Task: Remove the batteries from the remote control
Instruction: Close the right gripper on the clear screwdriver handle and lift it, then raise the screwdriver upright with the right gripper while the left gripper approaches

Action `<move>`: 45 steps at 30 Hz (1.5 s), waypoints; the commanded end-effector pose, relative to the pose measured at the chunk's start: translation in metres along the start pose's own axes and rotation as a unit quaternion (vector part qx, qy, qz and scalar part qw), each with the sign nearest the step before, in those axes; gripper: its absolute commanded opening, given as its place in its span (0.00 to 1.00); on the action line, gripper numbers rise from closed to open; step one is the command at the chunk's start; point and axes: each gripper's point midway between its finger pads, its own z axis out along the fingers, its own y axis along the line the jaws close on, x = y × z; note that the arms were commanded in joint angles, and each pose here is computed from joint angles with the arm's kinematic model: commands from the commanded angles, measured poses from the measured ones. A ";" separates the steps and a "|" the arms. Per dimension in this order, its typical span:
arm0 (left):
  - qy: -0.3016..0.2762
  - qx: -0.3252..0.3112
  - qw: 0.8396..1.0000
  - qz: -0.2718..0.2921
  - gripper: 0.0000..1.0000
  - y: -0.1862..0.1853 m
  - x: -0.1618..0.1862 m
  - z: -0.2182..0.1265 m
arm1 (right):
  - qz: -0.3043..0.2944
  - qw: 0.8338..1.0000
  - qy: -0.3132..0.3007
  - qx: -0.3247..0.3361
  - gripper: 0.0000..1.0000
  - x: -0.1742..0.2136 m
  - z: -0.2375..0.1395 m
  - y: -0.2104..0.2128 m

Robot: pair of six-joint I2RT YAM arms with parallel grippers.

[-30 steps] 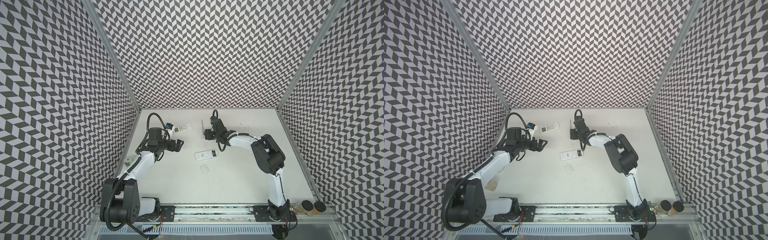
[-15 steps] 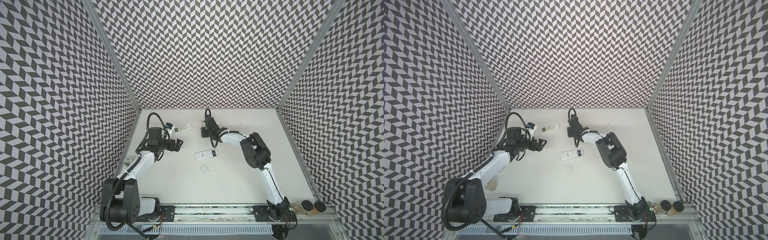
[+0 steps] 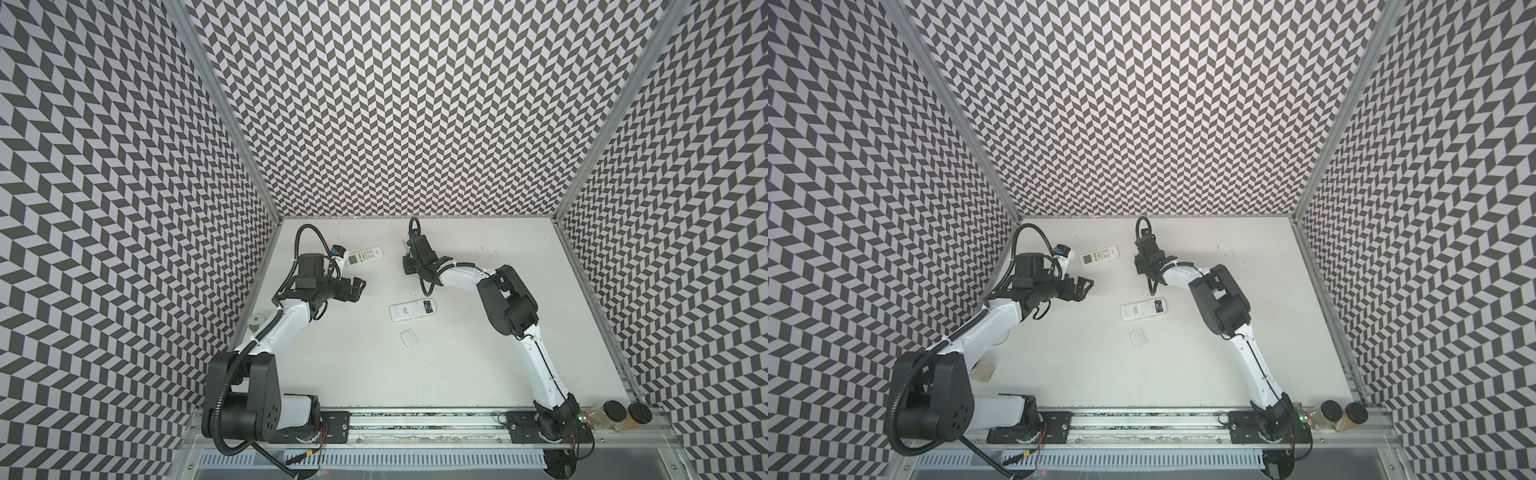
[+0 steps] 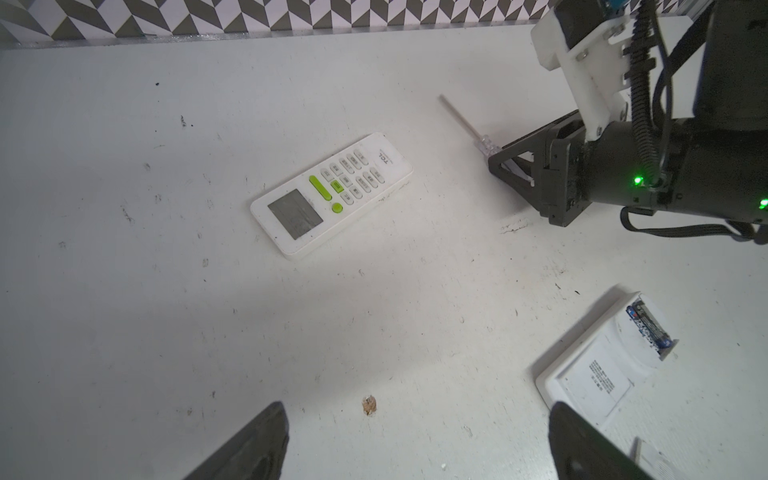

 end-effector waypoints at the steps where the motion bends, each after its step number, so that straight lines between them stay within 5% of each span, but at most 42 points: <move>1: -0.011 -0.012 1.000 0.011 0.98 0.006 -0.016 -0.005 | -0.028 0.997 0.072 0.003 0.15 0.057 0.003 -0.008; 11: -0.020 -0.021 0.997 0.067 0.95 -0.001 -0.036 -0.012 | -0.038 0.998 0.012 -0.038 0.10 0.004 -0.038 0.001; 21: -0.042 0.059 0.983 0.167 0.89 -0.051 -0.081 -0.035 | -0.088 0.974 -0.094 -0.188 0.05 -0.049 -0.150 0.023; 24: -0.055 0.101 0.971 0.208 0.88 -0.071 -0.100 -0.049 | -0.142 0.959 -0.091 -0.228 0.05 -0.050 -0.178 0.027; 29: -0.064 0.164 0.940 0.293 0.88 -0.111 -0.119 -0.072 | -0.202 0.918 -0.189 -0.285 0.04 -0.066 -0.253 0.028; 36: -0.057 0.254 0.886 0.382 0.87 -0.155 -0.110 -0.098 | -0.249 0.876 -0.255 -0.325 0.04 -0.058 -0.314 0.033; 45: -0.050 0.291 0.856 0.425 0.86 -0.174 -0.104 -0.119 | -0.296 0.807 -0.319 -0.399 0.02 -0.032 -0.366 0.049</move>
